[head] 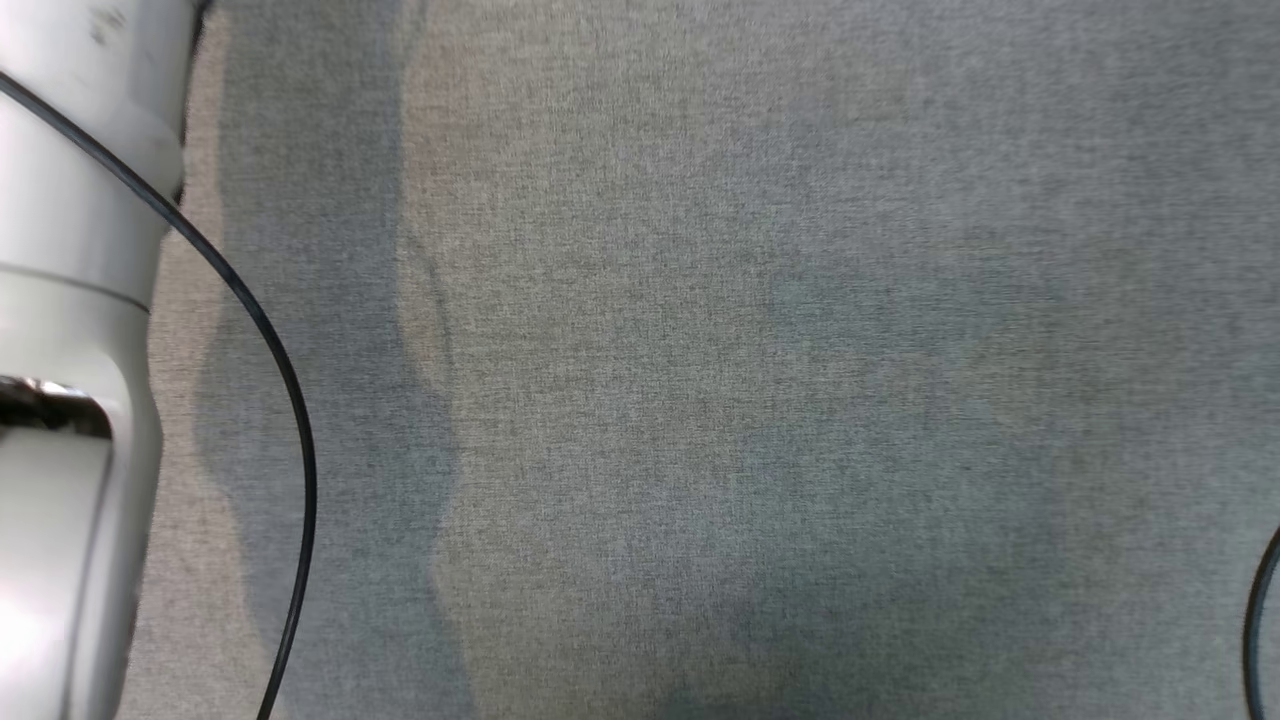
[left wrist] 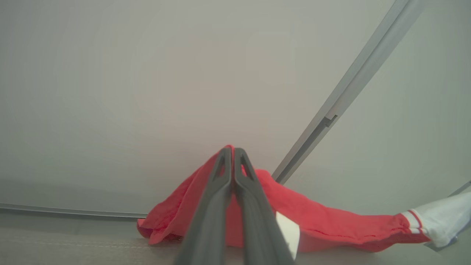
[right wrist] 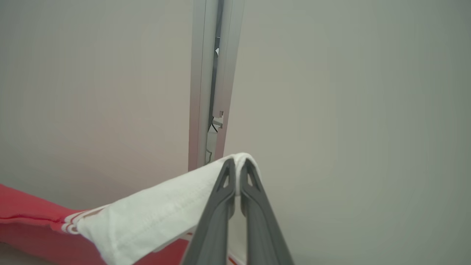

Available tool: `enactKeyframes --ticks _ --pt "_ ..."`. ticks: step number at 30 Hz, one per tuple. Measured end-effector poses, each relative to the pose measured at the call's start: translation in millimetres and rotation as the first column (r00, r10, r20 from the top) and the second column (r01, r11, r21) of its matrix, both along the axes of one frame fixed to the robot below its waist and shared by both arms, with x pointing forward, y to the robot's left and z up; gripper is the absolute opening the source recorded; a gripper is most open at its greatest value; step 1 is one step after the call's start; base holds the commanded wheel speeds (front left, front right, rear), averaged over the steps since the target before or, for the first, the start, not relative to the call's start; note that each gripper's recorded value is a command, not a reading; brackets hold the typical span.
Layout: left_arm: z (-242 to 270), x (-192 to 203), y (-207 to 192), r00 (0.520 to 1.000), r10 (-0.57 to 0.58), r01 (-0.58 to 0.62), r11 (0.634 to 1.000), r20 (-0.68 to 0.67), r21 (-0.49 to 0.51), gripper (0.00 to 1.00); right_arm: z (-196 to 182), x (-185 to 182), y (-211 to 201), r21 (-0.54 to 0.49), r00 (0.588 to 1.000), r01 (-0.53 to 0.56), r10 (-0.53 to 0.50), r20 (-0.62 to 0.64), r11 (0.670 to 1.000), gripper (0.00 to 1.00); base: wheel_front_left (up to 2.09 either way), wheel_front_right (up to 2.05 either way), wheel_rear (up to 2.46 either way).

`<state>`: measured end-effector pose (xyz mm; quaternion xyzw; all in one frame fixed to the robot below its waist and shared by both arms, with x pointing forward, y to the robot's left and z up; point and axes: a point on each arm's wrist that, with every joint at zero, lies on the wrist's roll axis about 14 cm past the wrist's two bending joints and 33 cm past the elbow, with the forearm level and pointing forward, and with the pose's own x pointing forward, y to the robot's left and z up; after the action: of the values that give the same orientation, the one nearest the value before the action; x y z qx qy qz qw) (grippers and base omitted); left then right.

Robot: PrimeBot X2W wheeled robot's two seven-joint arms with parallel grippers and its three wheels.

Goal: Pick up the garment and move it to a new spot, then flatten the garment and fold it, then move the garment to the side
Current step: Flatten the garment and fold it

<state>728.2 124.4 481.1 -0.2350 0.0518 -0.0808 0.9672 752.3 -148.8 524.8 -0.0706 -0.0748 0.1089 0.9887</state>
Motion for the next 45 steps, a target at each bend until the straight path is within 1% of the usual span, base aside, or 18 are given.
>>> enactKeyframes --ticks 4,8,12,15,16,18,21,22,24,26,28,30,31,35,41,45 --pt "-9 -18 -7 0.998 -0.051 0.054 0.995 -0.034 0.088 0.0 -17 -18 -10 0.046 0.997 0.029 -0.026 -0.069 0.999 0.0 0.0 0.0 0.0" --pt "-22 -45 -18 0.987 -0.127 0.144 0.971 -0.094 0.191 0.0 -32 -40 -19 0.104 0.988 0.064 -0.049 -0.146 0.993 0.0 0.0 0.0 0.0" --pt "-34 -72 -15 0.973 -0.168 0.208 0.936 -0.157 0.285 0.0 -61 -69 -25 0.086 0.96 0.089 -0.062 -0.275 0.992 0.0 0.0 0.0 0.0" --pt "-41 -93 -8 0.965 -0.174 0.232 0.916 -0.199 0.328 0.0 -79 -94 -27 0.088 0.931 0.104 -0.066 -0.36 0.991 0.0 0.0 0.0 0.0" --pt "-42 -99 -6 0.964 -0.172 0.232 0.914 -0.2 0.333 0.0 -84 -102 -28 0.108 0.92 0.118 -0.067 -0.387 0.987 0.0 0.0 0.0 0.0" --pt "-45 -112 -5 0.964 -0.171 0.231 0.918 -0.204 0.323 0.0 -87 -116 -32 0.186 0.904 0.167 -0.075 -0.421 0.968 0.0 0.0 0.0 0.0" --pt "-60 -142 -16 0.948 -0.202 0.275 0.91 -0.246 0.31 0.0 -92 -138 -41 0.213 0.886 0.205 -0.089 -0.455 0.956 0.0 0.0 0.0 0.0" --pt "-65 -159 -18 0.94 -0.22 0.3 0.896 -0.26 0.327 0.0 -99 -155 -46 0.214 0.872 0.223 -0.096 -0.48 0.951 0.0 0.0 0.0 0.0" --pt "-70 -175 -17 0.93 -0.234 0.326 0.88 -0.282 0.345 0.0 -102 -170 -49 0.23 0.858 0.242 -0.097 -0.505 0.943 0.0 0.0 0.0 0.0" --pt "-79 -195 -22 0.909 -0.267 0.38 0.848 -0.32 0.371 0.0 -101 -182 -49 0.256 0.853 0.256 -0.093 -0.514 0.932 0.0 0.0 0.0 0.0" --pt "-82 -210 -25 0.894 -0.292 0.415 0.825 -0.339 0.383 0.0 -100 -194 -49 0.255 0.85 0.25 -0.086 -0.52 0.934 0.0 0.0 0.0 0.0" --pt "-81 -220 -21 0.891 -0.301 0.429 0.801 -0.339 0.417 0.0 -101 -206 -51 0.248 0.844 0.251 -0.086 -0.529 0.936 0.0 0.0 0.0 0.0" --pt "-81 -224 -19 0.891 -0.301 0.43 0.796 -0.339 0.425 0.0 -101 -211 -52 0.247 0.841 0.252 -0.086 -0.534 0.936 0.0 0.0 0.0 0.0" --pt "-79 -241 -18 0.891 -0.307 0.437 0.784 -0.335 0.441 0.0 -101 -232 -53 0.247 0.827 0.251 -0.074 -0.557 0.936 0.0 0.0 0.0 0.0" --pt "-78 -265 -16 0.896 -0.306 0.43 0.779 -0.323 0.456 0.0 -100 -259 -59 0.253 0.812 0.262 -0.071 -0.58 0.931 0.0 0.0 0.0 0.0" --pt "-78 -277 -12 0.9 -0.297 0.424 0.768 -0.319 0.479 0.0 -99 -273 -61 0.274 0.812 0.27 -0.066 -0.58 0.923 0.0 0.0 0.0 0.0"
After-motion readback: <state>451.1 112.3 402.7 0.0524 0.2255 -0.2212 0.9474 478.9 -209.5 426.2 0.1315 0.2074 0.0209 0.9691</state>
